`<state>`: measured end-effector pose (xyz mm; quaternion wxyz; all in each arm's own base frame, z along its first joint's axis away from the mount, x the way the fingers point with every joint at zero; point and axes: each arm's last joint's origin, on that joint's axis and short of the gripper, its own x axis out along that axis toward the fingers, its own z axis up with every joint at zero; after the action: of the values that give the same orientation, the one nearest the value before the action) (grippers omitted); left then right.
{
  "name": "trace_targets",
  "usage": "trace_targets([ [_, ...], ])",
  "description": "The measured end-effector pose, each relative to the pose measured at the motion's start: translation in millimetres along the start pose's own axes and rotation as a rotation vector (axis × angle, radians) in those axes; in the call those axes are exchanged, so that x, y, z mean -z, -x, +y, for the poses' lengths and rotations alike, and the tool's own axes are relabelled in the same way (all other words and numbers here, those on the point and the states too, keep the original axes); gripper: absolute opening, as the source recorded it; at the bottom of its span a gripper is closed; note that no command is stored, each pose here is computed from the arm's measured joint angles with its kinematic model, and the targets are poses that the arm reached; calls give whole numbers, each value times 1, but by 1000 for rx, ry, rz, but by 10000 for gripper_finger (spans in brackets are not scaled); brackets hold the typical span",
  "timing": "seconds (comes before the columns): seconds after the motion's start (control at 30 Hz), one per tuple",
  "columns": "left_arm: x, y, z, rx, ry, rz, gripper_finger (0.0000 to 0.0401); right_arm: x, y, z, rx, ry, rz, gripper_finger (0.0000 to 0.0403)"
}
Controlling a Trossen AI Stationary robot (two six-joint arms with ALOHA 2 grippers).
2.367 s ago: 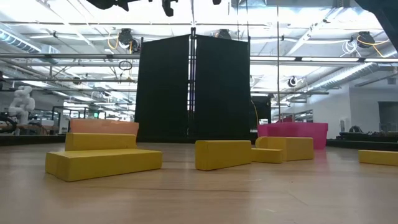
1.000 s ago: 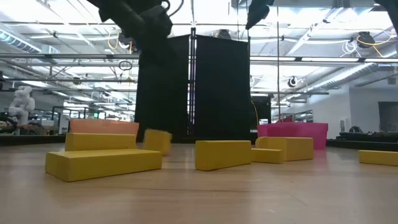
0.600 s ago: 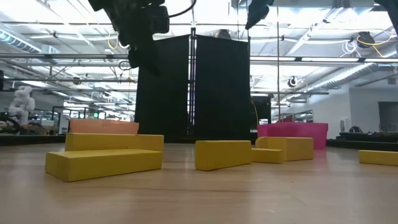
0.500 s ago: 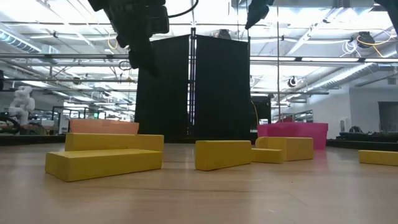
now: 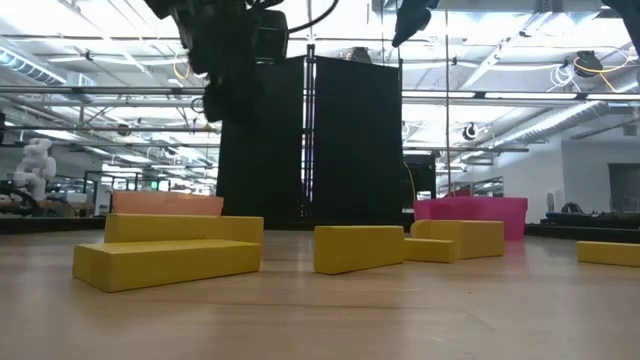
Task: Sort blocks
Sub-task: Put the yellow block into the orange transparent bin
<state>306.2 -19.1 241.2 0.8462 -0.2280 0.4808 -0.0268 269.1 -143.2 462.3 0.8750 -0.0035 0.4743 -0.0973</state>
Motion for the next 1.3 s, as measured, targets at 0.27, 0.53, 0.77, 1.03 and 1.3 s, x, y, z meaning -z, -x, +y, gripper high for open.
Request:
trace_targets([
  [0.27, 22, -14, -27, -110, -233, 67, 261, 1, 0, -4, 9, -13, 1, 283],
  [0.53, 31, -29, -47, -252, -507, 6, 261, 1, 0, -4, 8, -77, 0, 283],
  [0.77, 23, -52, -51, -158, -138, -89, 261, 2, 0, -3, 4, -112, 9, 283],
  [1.03, 31, -63, -44, -204, 248, -31, 261, 3, 0, -2, 1, -119, 18, 283],
  [1.3, 37, -62, -37, -274, 418, 13, 261, 3, 0, -2, 1, -119, 17, 283],
])
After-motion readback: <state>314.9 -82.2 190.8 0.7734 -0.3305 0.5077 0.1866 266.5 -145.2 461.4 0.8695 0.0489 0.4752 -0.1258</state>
